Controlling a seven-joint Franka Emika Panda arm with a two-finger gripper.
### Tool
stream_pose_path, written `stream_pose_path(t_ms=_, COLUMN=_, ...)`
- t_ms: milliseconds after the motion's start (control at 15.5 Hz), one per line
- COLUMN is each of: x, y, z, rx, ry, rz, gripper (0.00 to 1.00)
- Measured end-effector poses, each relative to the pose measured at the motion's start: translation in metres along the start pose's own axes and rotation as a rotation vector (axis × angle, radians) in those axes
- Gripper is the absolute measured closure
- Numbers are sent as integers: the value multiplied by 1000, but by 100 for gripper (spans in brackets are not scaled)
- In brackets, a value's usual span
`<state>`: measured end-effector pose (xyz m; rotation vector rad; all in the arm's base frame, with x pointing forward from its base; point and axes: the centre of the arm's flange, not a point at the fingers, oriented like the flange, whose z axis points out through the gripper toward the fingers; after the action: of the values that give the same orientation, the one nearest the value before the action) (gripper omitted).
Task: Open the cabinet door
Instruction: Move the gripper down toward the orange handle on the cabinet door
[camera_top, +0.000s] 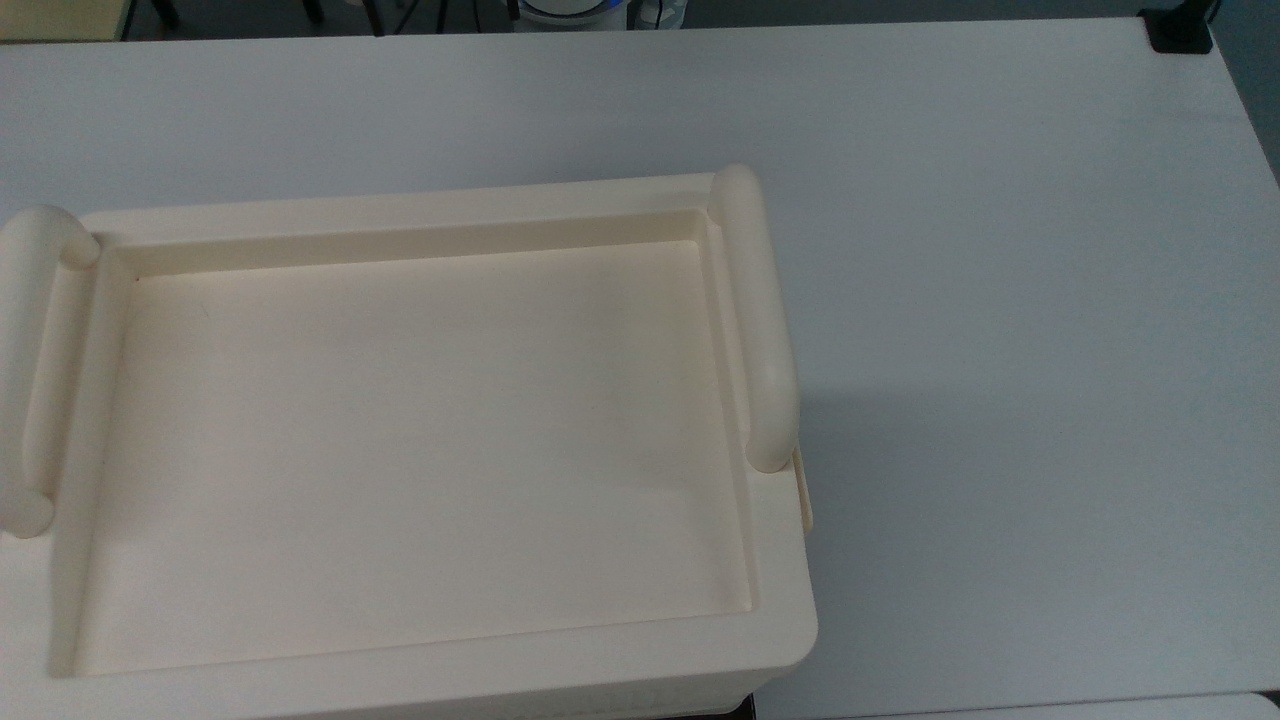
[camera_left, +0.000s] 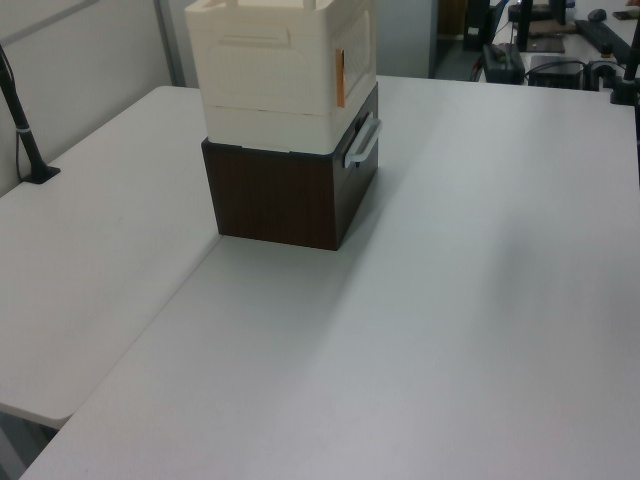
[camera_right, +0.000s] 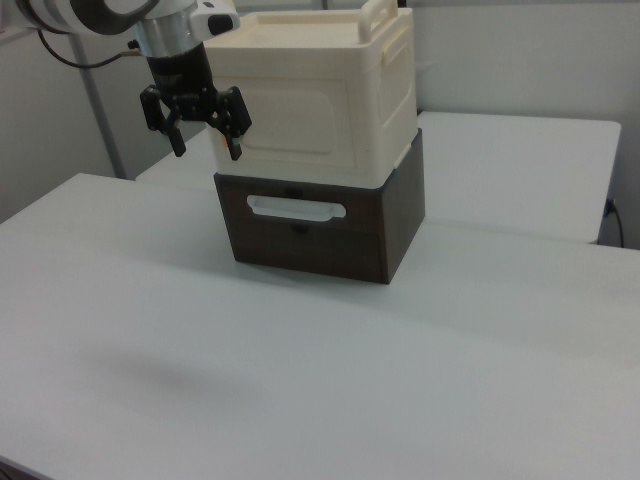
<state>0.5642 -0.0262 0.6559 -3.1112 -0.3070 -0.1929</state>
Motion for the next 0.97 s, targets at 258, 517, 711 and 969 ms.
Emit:
stream_pose_path(t_ms=258, x=0, y=0, z=2, rx=0, ry=-4, rz=-8, gripper=0)
stream_pose_path(t_ms=517, x=7, y=2, z=-4, rx=-16, ry=59, rz=-8, gripper=4)
stream_pose_path(t_ms=711, x=16, y=2, z=-12, rx=-12, ry=155, rz=-3, gripper=16)
stream_pose_path(t_ms=969, x=29, y=1, z=-22, rx=10, ry=286, rz=11, gripper=21)
